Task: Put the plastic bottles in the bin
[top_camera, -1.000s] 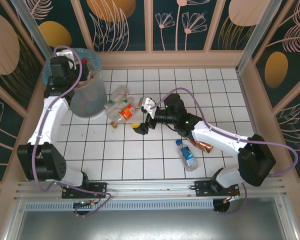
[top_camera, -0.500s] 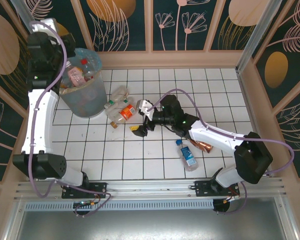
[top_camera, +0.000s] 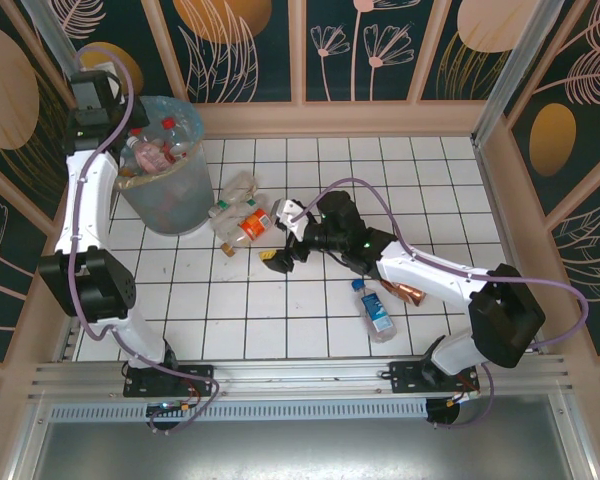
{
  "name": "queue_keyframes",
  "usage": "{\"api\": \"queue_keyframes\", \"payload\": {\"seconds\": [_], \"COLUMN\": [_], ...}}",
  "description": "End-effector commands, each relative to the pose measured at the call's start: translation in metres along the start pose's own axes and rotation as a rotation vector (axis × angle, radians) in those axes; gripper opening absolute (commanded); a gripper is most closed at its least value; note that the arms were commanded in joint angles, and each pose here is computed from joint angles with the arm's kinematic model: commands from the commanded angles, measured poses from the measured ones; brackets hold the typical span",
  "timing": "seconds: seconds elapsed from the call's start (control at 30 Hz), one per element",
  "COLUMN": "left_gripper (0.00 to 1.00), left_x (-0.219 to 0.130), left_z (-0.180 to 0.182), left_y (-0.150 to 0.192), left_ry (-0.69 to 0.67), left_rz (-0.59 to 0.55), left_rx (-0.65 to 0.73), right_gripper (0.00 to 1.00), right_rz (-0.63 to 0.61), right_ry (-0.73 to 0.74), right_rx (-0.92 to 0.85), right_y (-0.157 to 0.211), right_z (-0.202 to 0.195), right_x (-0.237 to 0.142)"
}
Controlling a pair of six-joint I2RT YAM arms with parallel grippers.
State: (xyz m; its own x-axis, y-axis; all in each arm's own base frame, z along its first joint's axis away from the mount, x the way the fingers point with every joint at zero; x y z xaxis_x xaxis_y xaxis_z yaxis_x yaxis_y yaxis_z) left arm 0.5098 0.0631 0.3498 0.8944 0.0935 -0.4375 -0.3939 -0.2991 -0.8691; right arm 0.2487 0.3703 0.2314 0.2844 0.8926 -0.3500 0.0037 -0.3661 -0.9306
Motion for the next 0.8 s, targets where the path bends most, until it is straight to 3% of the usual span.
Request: {"api": "queue_keyframes", "payload": {"seconds": [0.0, 0.2, 0.33, 0.53, 0.63, 0.77], "left_gripper": [0.22, 0.21, 0.24, 0.29, 0.33, 0.43], "left_x": [-0.017, -0.048, -0.086, -0.143, -0.164, -0.179], "left_z": [-0.005, -0.024, -0.049, -0.138, -0.172, -0.207], "left_y": [0.005, 0.001, -0.009, 0.017, 0.047, 0.099], "left_ry": [0.04, 0.163, 0.247, 0.486, 0.6, 0.768], "left_rz": [-0.019, -0.1, -0.182, -0.257, -0.258, -0.2], "left_rx": [-0.017, -0.024, 0.003, 0.198, 0.314, 0.463], "right_gripper": [0.99, 0.99, 0.99, 0.96, 0.87, 0.84], "right_rz": [0.042, 0.212, 0.363, 0.569, 0.61, 0.699], "right_ry": [0.171, 0.444, 0.555, 0.645, 0.659, 0.714], "right_rx": [0.135, 0.486, 0.687, 0.838, 0.918, 1.006], "right_y": [-0.008, 0.022, 0.063, 0.117, 0.129, 0.146], "right_z": [-0.036, -0.096, -0.11, -0.087, -0.064, -0.031], "right_x": [-0.003, -0.031, -0.062, -0.105, -0.128, -0.162]}}
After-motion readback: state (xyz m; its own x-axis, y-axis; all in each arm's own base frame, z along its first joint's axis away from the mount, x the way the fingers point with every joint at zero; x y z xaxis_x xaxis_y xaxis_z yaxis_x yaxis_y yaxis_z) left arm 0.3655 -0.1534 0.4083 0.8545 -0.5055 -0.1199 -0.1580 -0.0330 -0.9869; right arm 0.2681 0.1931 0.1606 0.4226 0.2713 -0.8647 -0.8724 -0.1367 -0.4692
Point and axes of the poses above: each hand's point on the last joint's axis, 136 mm out from that joint toward the fingers, its own x axis out along the fingers, its own z axis along the line the jaws close on, y = z × x, the point moved 1 cm from there along -x, back along the fingers, and after that the axes turned 3 degrees about -x, right-handed, at the moved point
